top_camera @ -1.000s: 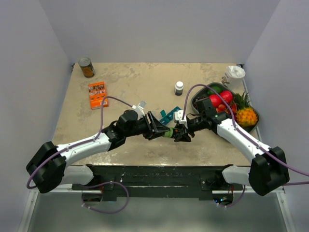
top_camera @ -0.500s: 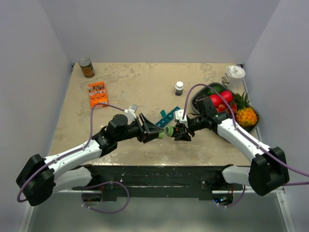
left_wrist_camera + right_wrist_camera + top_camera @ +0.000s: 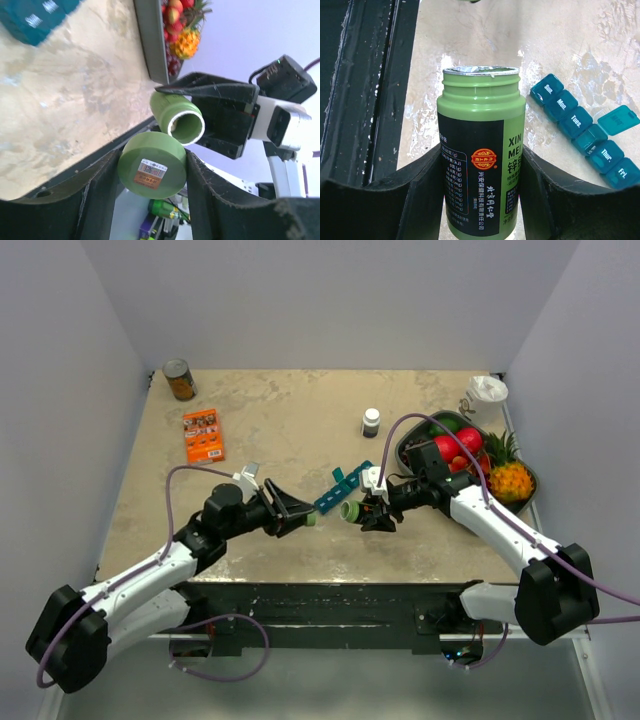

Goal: Sort the pills into containers

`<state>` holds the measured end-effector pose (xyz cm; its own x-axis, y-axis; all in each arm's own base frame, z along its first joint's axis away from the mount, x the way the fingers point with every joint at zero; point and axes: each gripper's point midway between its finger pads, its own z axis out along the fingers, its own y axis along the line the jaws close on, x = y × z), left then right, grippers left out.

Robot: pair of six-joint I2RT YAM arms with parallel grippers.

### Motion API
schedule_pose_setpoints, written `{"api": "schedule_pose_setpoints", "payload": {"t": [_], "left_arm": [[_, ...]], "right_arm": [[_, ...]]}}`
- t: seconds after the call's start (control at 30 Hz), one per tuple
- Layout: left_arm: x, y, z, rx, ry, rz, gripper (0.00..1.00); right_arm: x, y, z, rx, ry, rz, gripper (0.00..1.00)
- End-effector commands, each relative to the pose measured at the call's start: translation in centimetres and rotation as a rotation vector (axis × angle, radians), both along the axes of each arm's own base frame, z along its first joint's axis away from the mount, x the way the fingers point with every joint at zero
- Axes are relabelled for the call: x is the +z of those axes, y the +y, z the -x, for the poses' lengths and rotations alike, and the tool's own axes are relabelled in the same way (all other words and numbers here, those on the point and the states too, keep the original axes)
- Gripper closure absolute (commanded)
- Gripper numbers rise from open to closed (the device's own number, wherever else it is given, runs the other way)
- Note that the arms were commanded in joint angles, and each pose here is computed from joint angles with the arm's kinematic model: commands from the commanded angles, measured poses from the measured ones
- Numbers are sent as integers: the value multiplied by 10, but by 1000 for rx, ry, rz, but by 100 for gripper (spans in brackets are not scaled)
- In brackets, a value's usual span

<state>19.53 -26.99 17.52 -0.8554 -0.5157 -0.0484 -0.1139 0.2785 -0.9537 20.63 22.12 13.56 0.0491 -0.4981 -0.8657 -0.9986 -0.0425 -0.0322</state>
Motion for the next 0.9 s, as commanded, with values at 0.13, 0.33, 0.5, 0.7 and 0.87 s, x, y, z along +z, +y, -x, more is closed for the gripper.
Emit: {"api": "schedule_pose_setpoints", "payload": {"t": [0.13, 0.33, 0.5, 0.7, 0.87], "left_arm": [[-35, 44, -18, 100, 11, -99, 100], [-81, 88, -40, 240, 74, -299, 99], [-114, 120, -53, 323, 139, -468, 91], [-129, 140, -61, 375, 156, -557, 90], [-139, 163, -58, 411, 207, -698, 88]], "right_arm": [[13, 3, -3, 8, -48, -32, 100], [13, 2, -4, 6, -50, -31, 100], [12, 2, -5, 4, -50, -28, 100], [11, 2, -5, 2, -46, -26, 100], [11, 2, -5, 1, -46, -26, 100]]}}
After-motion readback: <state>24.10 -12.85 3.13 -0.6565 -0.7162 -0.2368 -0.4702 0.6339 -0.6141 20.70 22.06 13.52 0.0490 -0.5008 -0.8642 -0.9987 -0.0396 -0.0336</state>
